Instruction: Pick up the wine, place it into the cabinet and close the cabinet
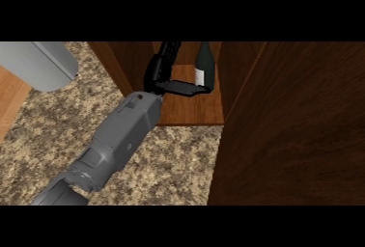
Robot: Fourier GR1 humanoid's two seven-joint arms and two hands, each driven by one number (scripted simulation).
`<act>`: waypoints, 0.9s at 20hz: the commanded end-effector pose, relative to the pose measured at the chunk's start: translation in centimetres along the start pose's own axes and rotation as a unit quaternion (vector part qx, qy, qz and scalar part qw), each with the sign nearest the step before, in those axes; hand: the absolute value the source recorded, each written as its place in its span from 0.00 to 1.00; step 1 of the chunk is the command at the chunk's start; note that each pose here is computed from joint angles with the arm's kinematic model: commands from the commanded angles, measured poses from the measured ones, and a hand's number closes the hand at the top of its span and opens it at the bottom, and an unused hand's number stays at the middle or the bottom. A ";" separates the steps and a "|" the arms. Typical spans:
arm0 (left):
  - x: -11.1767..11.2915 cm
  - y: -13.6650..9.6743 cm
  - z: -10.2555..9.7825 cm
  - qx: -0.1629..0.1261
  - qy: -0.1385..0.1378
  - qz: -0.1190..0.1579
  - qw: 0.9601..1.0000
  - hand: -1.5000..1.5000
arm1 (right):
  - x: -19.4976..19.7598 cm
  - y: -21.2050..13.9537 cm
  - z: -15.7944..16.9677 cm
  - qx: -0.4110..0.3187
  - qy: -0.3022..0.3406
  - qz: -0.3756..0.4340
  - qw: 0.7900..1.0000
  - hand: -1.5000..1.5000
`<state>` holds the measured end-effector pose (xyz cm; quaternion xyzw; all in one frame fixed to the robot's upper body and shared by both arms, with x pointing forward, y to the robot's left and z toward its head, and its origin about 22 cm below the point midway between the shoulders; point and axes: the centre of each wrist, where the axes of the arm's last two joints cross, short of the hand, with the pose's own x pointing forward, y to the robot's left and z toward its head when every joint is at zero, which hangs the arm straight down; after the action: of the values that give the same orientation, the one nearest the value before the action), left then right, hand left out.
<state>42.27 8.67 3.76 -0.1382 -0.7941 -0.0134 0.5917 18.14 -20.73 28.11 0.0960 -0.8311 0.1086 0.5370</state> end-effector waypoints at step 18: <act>6.5 -11.0 10.2 -0.036 -0.013 0.057 0.998 0.00 | 2.2 0.3 1.1 0.012 0.002 0.009 1.000 0.00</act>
<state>32.65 3.09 7.78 -0.1818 -0.7956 -0.0320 0.5771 17.74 -20.57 28.66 0.0812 -0.8301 0.1088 0.5408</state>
